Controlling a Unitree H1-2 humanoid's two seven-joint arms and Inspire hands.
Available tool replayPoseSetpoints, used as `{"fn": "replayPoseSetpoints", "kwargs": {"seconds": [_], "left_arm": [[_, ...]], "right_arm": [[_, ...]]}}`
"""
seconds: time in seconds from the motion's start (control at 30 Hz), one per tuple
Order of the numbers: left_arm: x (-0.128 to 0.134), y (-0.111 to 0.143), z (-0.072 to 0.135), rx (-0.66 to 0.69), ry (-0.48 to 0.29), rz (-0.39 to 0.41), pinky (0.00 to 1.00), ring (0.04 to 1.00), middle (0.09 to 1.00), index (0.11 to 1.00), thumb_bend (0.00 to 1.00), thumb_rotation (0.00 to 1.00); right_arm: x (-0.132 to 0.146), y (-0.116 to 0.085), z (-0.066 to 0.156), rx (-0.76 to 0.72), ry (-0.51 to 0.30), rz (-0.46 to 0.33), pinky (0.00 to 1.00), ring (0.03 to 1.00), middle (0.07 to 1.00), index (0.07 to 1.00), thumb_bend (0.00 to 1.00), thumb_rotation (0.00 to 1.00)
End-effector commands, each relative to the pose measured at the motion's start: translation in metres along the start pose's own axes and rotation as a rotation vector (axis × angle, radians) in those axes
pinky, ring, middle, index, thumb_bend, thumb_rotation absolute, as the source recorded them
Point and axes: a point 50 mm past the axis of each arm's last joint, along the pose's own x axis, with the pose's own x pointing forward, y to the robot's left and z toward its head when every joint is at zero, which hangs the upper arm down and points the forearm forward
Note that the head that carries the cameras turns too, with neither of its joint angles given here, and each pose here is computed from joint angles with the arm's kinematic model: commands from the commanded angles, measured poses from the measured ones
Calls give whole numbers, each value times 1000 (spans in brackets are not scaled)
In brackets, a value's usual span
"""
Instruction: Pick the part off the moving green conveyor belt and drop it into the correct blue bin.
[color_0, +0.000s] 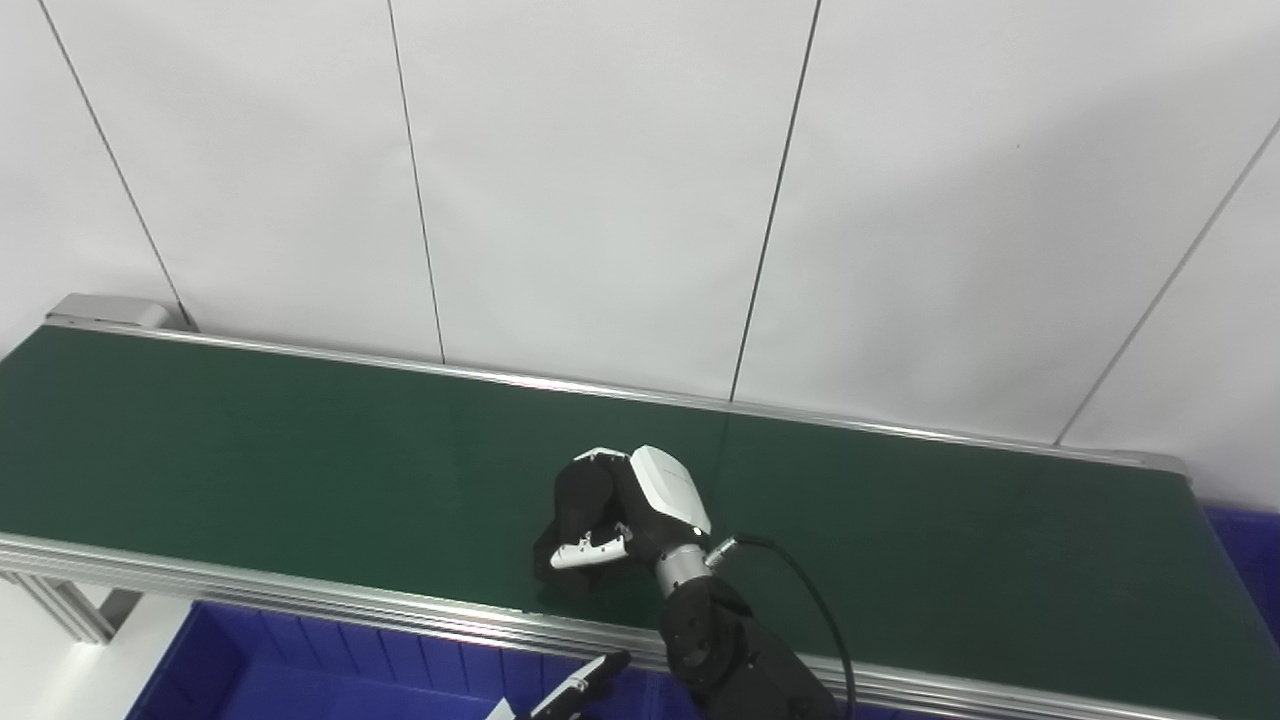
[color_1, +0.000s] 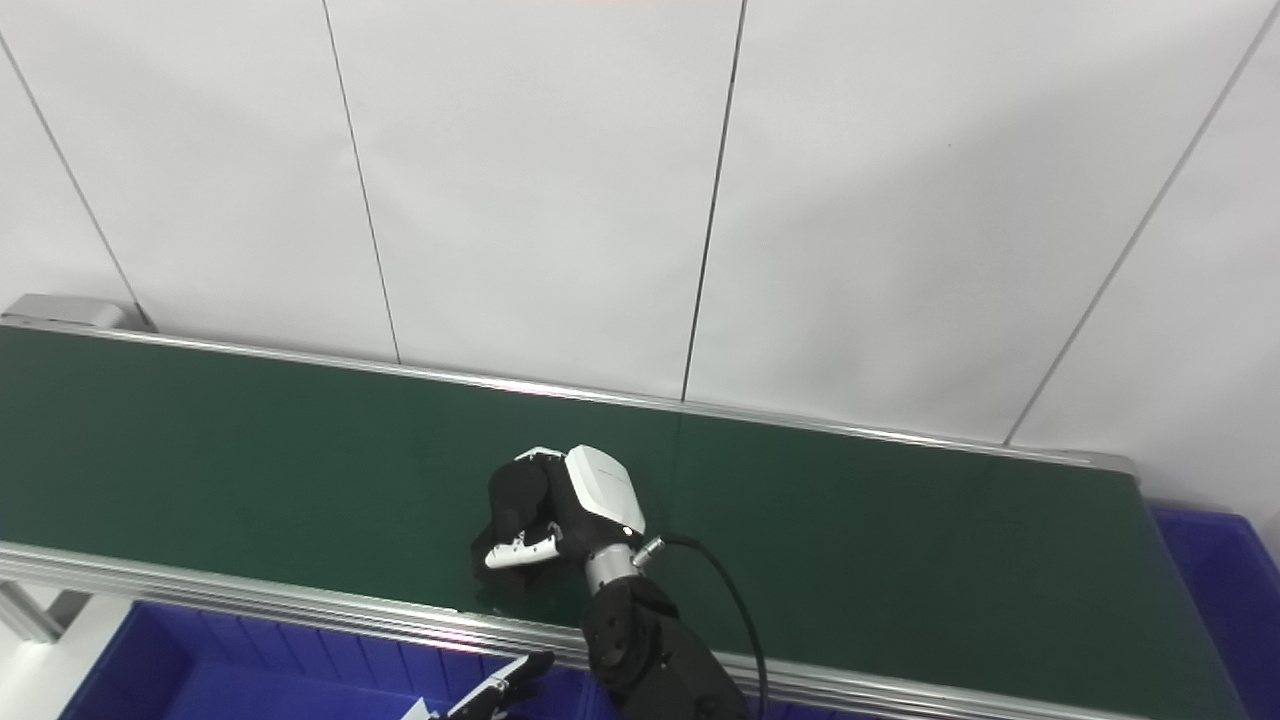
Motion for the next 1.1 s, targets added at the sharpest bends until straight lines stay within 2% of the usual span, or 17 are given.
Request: {"fn": "replayPoseSetpoints", "kwargs": {"seconds": [0.0, 0.03, 0.1, 0.13, 0.2, 0.23, 0.3, 0.4, 0.47, 0.6, 0.77, 0.83, 0.97, 1.03, 1.07], "left_arm": [[2, 5, 11, 14, -59, 17, 828, 916, 953, 950, 892, 187], [2, 5, 11, 13, -59, 19, 826, 915, 950, 948, 893, 190], [1, 5, 10, 10, -60, 23, 826, 914, 949, 945, 894, 194], [1, 5, 10, 9, -60, 24, 829, 915, 949, 943, 894, 196], [1, 6, 10, 7, -58, 23, 833, 917, 952, 943, 891, 194], [1, 7, 9, 6, -58, 22, 837, 919, 954, 943, 889, 194], [1, 9, 8, 6, -57, 23, 839, 918, 955, 943, 891, 198], [2, 11, 7, 5, -56, 24, 834, 912, 952, 941, 893, 204], [2, 12, 6, 7, -56, 26, 834, 912, 952, 939, 892, 206], [3, 15, 3, 8, -63, 25, 835, 913, 952, 939, 885, 202], [4, 20, 1, 7, -56, 25, 842, 914, 951, 933, 894, 213], [4, 22, 0, 12, -51, 24, 849, 915, 952, 934, 895, 219], [4, 26, -2, 23, -46, 20, 855, 917, 951, 933, 896, 227], [4, 28, -3, 26, -44, 20, 858, 917, 950, 931, 897, 228], [4, 29, -3, 28, -42, 20, 855, 915, 949, 931, 896, 227]], "right_arm": [[8, -1, 22, 11, -89, -38, 731, 749, 701, 495, 511, 138], [7, -1, 21, 12, -88, -49, 685, 698, 572, 501, 517, 58], [6, -1, 18, 22, -89, -67, 644, 654, 502, 508, 520, 18], [6, -2, 18, 28, -88, -80, 541, 566, 467, 524, 518, 9], [5, -5, 17, 38, -91, -115, 438, 477, 446, 534, 516, 5], [5, -6, 17, 40, -92, -129, 334, 382, 467, 509, 521, 2], [2, -9, 15, 41, -100, -176, 269, 317, 456, 521, 519, 0], [-1, -14, 13, 66, -107, -225, 315, 344, 475, 500, 522, 0], [-4, -18, 11, 97, -120, -269, 409, 429, 449, 537, 516, 0], [-13, -28, 10, 143, -142, -354, 458, 492, 452, 541, 515, 0], [-29, -47, 12, 195, -159, -435, 467, 495, 459, 534, 517, 0], [-39, -56, 12, 217, -167, -466, 382, 434, 457, 535, 517, 0], [-58, -66, 11, 239, -178, -511, 423, 457, 455, 536, 518, 0], [-67, -70, 10, 242, -162, -519, 375, 416, 453, 538, 517, 0], [-72, -72, 9, 246, -152, -521, 392, 444, 455, 537, 517, 0]]}}
